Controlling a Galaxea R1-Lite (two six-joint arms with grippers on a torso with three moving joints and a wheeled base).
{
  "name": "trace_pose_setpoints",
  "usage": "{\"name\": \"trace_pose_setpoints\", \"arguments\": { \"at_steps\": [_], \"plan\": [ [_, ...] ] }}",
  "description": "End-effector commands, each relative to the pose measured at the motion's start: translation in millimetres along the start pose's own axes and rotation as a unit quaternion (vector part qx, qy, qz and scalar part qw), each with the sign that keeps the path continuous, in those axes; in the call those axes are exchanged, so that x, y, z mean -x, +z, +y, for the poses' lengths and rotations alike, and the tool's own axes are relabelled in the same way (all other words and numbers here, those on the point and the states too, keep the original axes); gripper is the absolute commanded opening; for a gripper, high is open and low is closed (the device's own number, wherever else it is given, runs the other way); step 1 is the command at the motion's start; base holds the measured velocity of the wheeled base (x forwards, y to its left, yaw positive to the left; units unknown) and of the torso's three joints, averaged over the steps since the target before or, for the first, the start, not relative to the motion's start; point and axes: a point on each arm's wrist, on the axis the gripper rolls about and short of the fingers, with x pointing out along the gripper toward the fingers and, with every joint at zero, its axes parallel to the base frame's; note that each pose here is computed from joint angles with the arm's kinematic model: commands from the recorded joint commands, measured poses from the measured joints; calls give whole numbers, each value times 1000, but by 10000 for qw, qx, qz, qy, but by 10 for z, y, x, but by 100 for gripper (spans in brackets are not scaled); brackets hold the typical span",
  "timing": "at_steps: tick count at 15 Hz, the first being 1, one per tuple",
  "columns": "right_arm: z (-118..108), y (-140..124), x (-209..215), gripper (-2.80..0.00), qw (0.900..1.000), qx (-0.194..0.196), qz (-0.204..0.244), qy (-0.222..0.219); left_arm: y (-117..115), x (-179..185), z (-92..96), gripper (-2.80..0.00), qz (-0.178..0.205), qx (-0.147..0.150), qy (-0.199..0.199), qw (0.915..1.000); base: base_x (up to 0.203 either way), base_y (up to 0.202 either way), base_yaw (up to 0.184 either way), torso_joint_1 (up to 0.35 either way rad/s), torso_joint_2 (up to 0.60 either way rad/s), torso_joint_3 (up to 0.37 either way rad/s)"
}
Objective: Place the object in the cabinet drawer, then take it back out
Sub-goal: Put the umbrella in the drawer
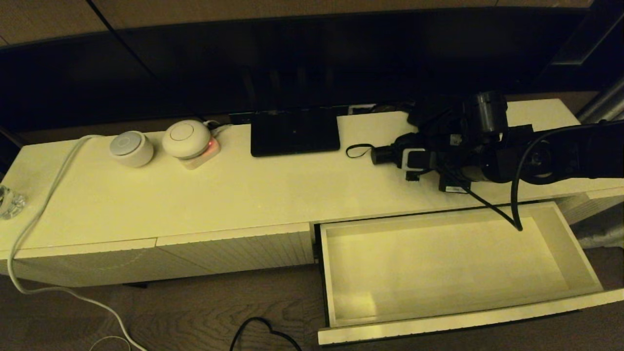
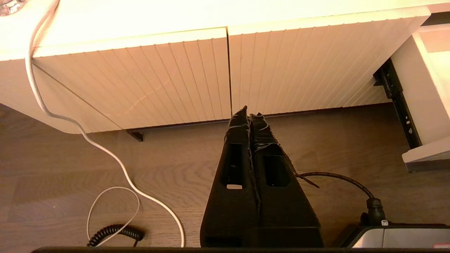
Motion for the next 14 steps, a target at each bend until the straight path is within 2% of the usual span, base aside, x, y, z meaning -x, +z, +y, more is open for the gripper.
{"name": "trace_pose_setpoints", "arguments": {
  "at_steps": [1, 11, 14],
  "plan": [
    [6, -2, 10, -280, 10000, -97, 6, 4, -4, -1, 0, -280, 6, 0, 1, 10000, 0, 0, 0, 0, 0, 0],
    [-27, -25, 93, -280, 9998, -198, 13, -37, -4, -1, 0, -280, 6, 0, 1, 10000, 0, 0, 0, 0, 0, 0],
    [-127, -74, 284, -280, 9995, -248, -22, -194, -4, -1, 0, -280, 6, 0, 1, 10000, 0, 0, 0, 0, 0, 0]
  ]
}}
